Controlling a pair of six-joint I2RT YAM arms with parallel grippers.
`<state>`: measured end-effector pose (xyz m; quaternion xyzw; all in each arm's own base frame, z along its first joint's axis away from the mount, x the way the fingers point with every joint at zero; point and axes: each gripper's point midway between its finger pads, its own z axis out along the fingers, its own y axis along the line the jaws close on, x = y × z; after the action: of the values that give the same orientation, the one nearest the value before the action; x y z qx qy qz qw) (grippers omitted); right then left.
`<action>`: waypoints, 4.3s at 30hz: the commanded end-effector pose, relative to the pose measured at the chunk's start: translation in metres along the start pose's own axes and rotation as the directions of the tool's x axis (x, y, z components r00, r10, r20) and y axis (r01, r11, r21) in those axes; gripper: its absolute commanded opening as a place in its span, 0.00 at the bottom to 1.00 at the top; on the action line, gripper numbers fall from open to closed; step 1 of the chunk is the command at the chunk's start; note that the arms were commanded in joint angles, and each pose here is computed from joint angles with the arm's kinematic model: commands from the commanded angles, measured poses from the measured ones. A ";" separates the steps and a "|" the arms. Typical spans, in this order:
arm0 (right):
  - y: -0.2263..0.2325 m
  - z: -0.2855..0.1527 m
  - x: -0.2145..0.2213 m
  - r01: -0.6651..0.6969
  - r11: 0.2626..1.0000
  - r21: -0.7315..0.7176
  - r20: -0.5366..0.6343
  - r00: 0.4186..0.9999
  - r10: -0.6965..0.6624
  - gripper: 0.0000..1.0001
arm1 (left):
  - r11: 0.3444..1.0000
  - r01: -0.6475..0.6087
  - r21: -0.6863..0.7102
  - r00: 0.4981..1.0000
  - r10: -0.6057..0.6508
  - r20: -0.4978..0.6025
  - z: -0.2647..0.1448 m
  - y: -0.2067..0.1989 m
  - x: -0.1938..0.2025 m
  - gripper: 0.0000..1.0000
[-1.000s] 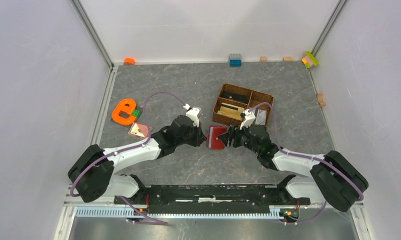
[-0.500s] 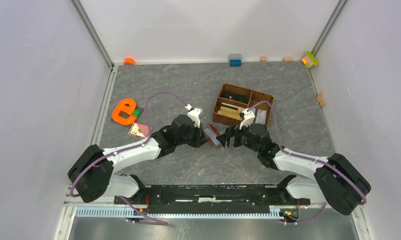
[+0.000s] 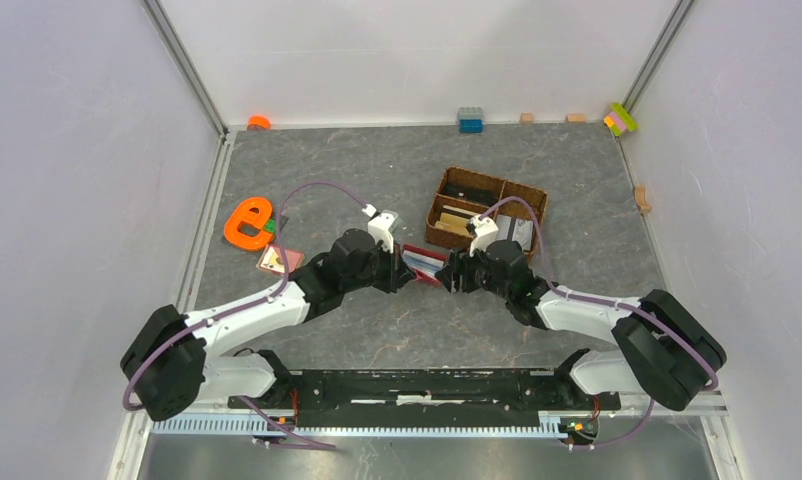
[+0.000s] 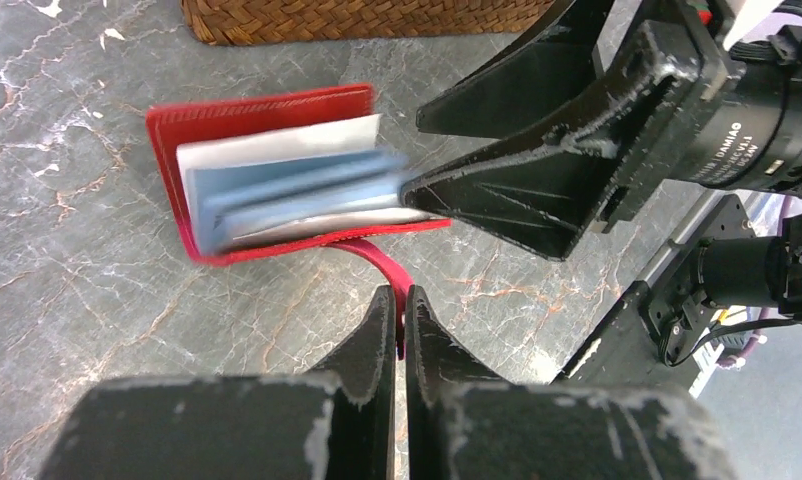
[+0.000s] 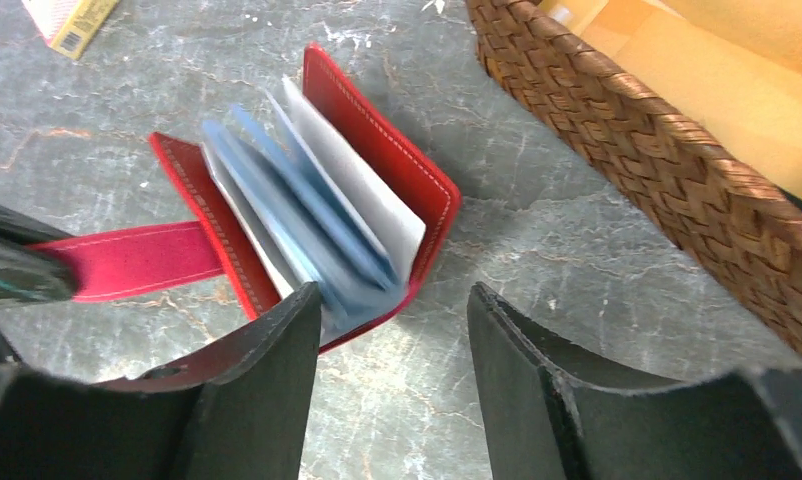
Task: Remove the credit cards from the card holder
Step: Open the card holder at the center of the board.
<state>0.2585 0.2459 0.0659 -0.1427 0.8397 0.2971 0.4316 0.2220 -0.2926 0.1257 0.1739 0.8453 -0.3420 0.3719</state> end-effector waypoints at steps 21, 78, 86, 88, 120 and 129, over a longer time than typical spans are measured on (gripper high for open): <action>0.071 0.011 -0.003 0.182 0.948 -0.262 0.011 0.982 -0.186 0.59 | 0.939 0.009 -0.343 0.995 0.027 0.101 -0.015 0.058 -0.023 0.02; 0.081 0.048 -0.018 0.016 0.943 -0.333 0.035 0.999 -0.004 0.07 | 0.903 0.075 -0.423 0.992 -0.023 0.127 -0.026 0.084 -0.009 0.53; 0.096 0.049 -0.017 0.123 0.939 -0.320 0.050 0.992 -0.113 0.03 | 0.926 0.146 -0.347 0.985 -0.103 0.141 -0.020 0.085 -0.006 0.99; 0.100 0.048 -0.017 0.150 0.936 -0.317 0.056 0.989 -0.139 0.03 | 0.924 0.167 -0.343 0.983 -0.131 0.127 -0.017 0.088 -0.003 1.00; 0.131 0.039 -0.010 0.314 0.896 -0.313 0.103 0.949 -0.296 0.44 | 0.895 0.314 -0.318 0.949 -0.293 0.114 -0.006 0.115 0.005 0.33; 0.074 0.025 -0.031 0.215 0.971 -0.101 0.123 0.972 -0.202 0.65 | 0.945 0.266 -0.191 0.964 -0.255 0.078 0.003 0.094 0.000 0.02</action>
<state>0.2307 0.3458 0.0994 -0.3025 0.7578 0.3332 0.4723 0.2669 -0.2053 0.0563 -0.0257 0.9081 -0.2476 0.3368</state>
